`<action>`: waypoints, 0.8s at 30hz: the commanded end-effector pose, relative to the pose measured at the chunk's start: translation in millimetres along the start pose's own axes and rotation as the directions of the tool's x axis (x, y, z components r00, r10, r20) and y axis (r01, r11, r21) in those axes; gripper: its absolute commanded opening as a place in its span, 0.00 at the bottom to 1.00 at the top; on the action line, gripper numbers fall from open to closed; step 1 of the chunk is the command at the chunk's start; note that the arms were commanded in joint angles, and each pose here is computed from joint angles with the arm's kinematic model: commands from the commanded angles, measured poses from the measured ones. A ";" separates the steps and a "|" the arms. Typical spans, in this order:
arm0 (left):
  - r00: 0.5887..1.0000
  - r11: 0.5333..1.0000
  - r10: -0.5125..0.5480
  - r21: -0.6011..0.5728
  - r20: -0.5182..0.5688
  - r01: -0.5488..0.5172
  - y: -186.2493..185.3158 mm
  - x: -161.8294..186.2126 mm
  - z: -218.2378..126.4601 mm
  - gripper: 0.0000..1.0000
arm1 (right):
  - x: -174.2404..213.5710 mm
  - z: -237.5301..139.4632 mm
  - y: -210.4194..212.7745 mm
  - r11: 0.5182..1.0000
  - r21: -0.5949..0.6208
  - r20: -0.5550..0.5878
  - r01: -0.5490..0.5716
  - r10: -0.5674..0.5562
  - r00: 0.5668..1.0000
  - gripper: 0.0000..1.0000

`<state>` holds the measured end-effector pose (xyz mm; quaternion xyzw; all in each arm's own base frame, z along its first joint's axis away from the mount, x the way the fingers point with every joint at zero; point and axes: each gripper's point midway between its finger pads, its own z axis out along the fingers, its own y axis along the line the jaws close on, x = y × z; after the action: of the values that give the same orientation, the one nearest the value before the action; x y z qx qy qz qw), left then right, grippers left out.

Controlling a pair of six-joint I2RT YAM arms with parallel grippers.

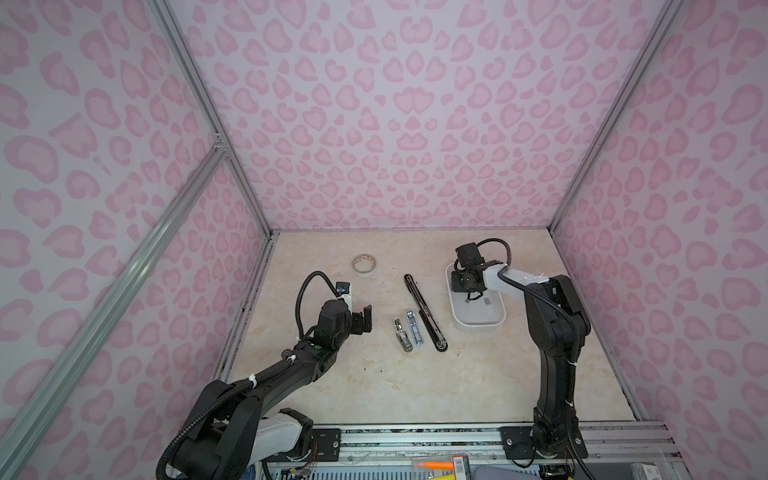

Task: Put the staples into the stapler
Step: 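Lower the right gripper into the tray and grip a staple strip, then lift the grey staple strip out of the tray with the right gripper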

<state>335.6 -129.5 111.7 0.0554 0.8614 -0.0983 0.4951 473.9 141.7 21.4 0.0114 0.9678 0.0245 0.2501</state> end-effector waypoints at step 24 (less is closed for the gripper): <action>0.998 1.000 0.005 0.015 0.063 -0.006 -3.2 -13.6 -7.1 0.98 | 3.4 -25.8 0.3 1.000 -0.011 0.009 -0.013 0.013 1.000 0.14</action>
<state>334.1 -130.5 117.3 0.0592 0.8565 -0.1005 0.5028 461.6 142.2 39.7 0.0155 0.9667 0.0355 0.2530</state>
